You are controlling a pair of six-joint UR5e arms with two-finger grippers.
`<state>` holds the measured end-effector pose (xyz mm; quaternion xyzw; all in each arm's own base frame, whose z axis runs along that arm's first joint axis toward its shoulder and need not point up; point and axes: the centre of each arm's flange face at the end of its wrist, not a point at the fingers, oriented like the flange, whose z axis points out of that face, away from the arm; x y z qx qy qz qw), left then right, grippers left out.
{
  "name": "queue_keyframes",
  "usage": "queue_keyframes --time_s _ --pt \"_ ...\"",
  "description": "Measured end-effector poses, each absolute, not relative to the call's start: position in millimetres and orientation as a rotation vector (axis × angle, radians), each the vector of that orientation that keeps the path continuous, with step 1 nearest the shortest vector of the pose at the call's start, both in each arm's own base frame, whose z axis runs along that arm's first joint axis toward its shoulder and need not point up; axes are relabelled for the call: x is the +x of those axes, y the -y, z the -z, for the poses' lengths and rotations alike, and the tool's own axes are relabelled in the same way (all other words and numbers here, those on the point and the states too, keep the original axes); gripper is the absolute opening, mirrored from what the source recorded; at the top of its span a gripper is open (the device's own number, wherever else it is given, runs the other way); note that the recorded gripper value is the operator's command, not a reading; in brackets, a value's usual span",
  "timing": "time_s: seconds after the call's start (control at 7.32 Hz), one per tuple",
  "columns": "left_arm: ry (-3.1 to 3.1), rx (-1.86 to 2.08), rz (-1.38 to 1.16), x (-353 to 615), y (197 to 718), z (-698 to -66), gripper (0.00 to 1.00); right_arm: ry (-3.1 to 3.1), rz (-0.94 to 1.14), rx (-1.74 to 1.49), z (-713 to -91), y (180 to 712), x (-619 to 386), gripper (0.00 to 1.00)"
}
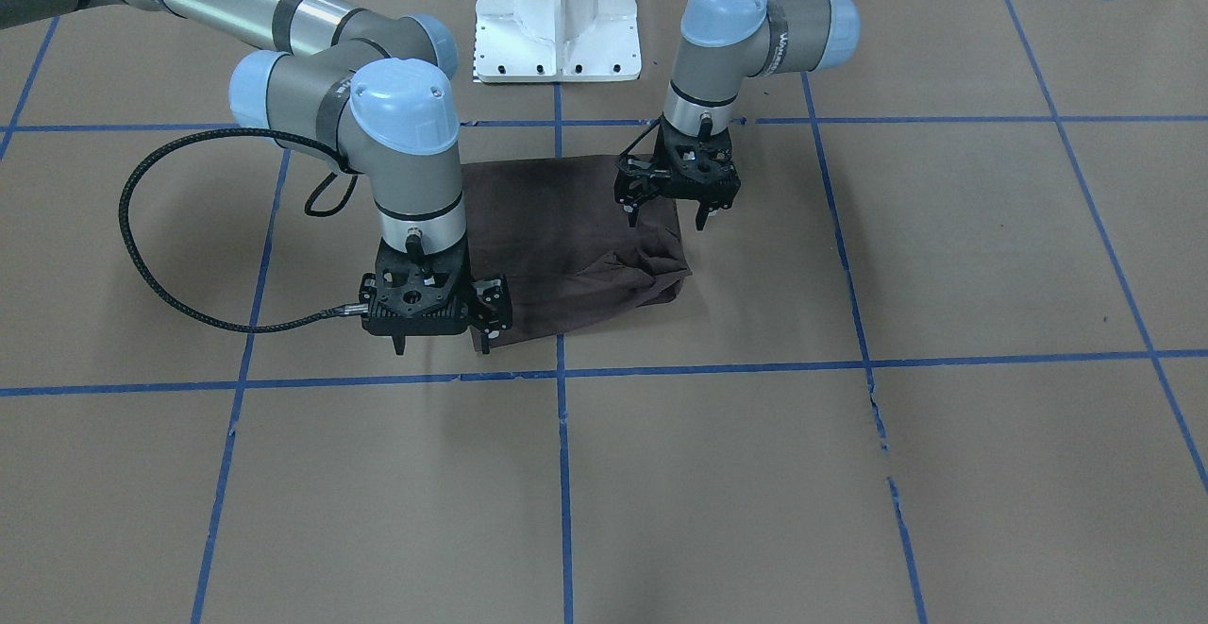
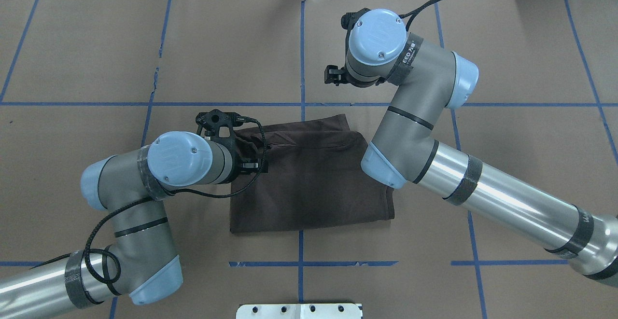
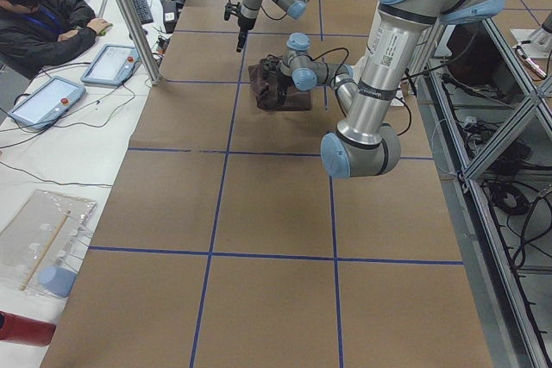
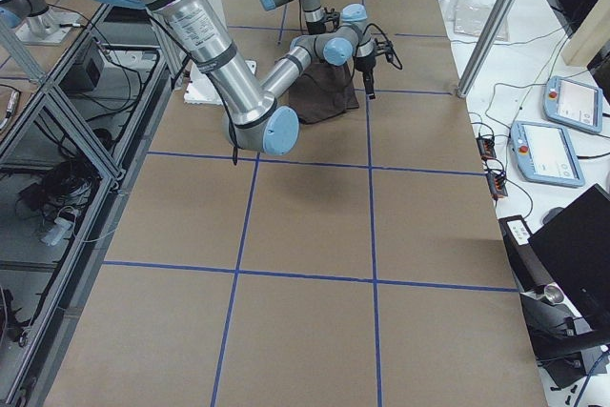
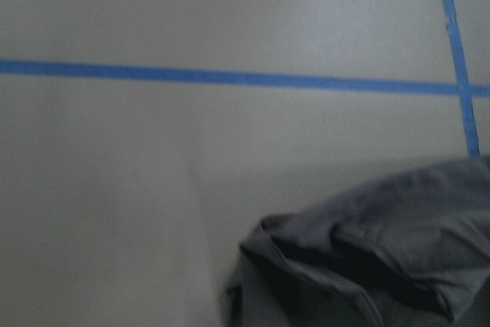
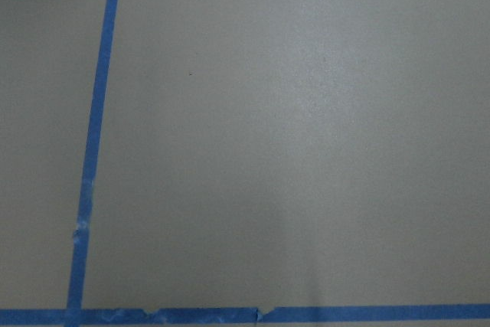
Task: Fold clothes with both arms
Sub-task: 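Move the right gripper away from the shirt while the left gripper presses its top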
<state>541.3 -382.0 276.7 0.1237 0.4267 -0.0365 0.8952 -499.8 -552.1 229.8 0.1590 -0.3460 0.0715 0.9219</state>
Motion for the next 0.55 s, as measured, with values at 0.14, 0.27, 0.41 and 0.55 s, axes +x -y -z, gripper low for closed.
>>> queue_keyframes --time_s 0.14,0.27,0.41,0.55 --pt "-0.87 0.255 0.073 550.8 382.3 -280.3 1.0 0.71 -0.146 0.327 -231.5 551.7 -499.2 1.0" --pt "-0.855 0.263 0.082 556.7 388.3 -282.3 1.0 0.709 -0.146 0.327 -232.5 551.5 -499.0 1.0" --pt "-0.84 0.275 0.102 556.6 401.6 -284.0 1.0 0.709 -0.146 0.327 -233.2 551.5 -498.9 1.0" --pt "-0.824 0.289 0.137 551.2 427.3 -286.1 1.0 0.708 -0.146 0.326 -233.7 551.5 -499.0 1.0"
